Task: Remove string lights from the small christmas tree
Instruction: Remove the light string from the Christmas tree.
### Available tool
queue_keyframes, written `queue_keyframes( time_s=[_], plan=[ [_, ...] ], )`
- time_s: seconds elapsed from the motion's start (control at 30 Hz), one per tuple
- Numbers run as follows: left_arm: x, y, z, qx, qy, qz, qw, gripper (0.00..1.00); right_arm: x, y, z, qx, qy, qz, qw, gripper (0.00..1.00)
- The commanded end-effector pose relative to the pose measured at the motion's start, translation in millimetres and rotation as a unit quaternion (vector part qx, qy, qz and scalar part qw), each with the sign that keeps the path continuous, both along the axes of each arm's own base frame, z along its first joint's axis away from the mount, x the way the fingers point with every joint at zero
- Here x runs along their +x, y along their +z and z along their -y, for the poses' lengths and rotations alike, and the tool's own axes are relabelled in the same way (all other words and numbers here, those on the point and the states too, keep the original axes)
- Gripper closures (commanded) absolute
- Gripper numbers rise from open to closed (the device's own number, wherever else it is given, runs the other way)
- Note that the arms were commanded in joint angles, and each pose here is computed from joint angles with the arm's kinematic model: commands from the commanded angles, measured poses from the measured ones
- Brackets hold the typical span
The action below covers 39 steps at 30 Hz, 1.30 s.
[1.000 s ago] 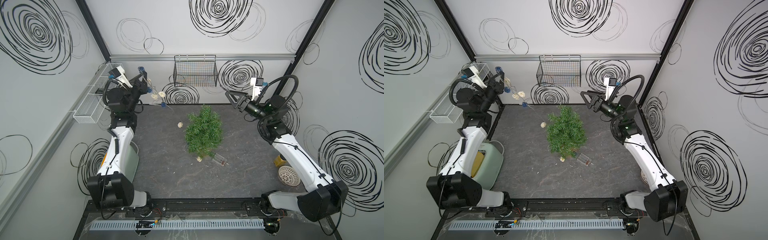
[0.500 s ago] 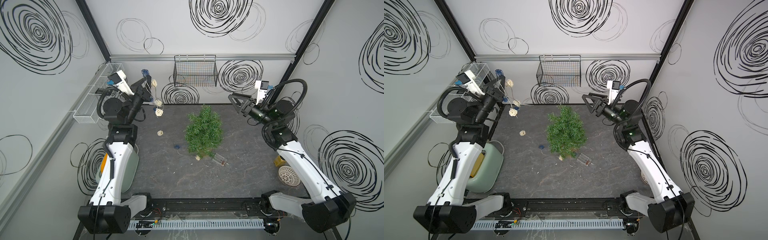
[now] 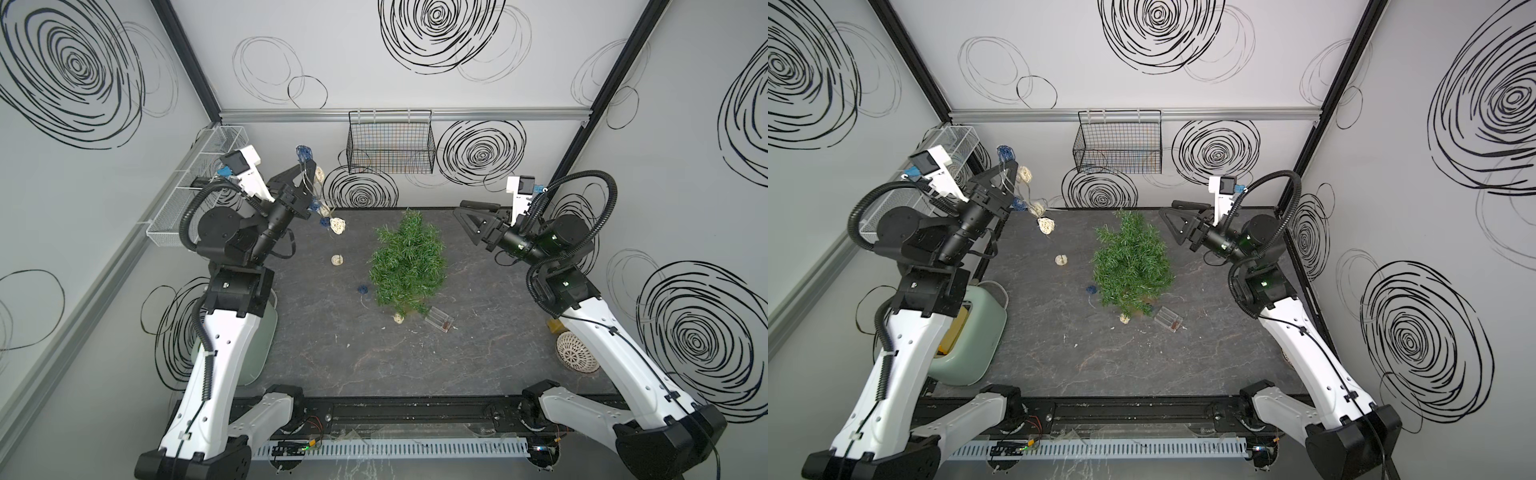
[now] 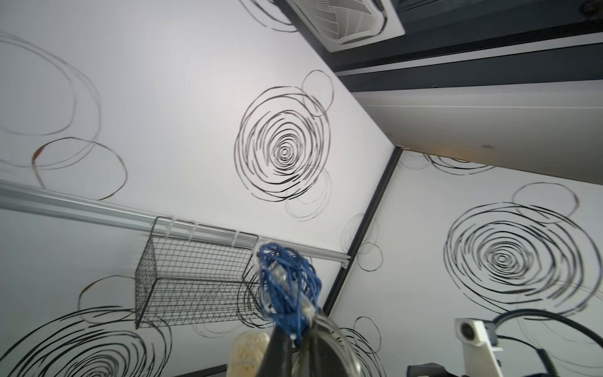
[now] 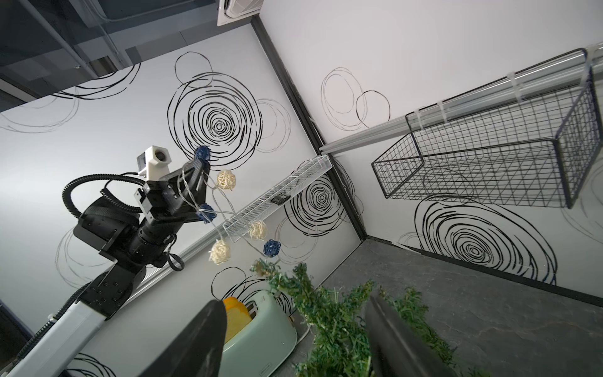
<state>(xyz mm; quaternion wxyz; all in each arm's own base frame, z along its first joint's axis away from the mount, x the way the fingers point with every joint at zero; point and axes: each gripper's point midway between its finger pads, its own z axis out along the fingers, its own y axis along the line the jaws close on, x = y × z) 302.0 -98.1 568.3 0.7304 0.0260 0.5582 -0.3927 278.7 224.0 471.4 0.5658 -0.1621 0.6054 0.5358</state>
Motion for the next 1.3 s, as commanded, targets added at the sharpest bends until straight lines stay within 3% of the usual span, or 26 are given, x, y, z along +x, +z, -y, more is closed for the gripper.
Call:
queue_keyframes(
  time_s=[0.0,0.37,0.63,0.93,1.27],
  plan=[
    [-48,30,15,0.012,-0.029,0.057,0.998,1.00,-29,8,-6,-0.012,0.020,0.039,0.999,0.28],
    [-114,-3,66,-0.005,-0.160,0.036,0.987,1.00,-112,-23,-30,-0.047,0.098,0.079,0.991,0.27],
    [-149,-19,103,-0.009,-0.253,0.024,0.967,1.00,-158,-99,-68,-0.111,0.152,0.072,0.979,0.26],
    [-168,-20,122,-0.011,-0.294,0.019,0.955,1.00,-187,-172,-110,-0.174,0.174,0.095,0.965,0.25],
    [-178,-16,131,-0.021,-0.319,0.024,0.947,1.00,-200,-179,-134,-0.149,0.205,0.136,0.958,0.25]
  ],
)
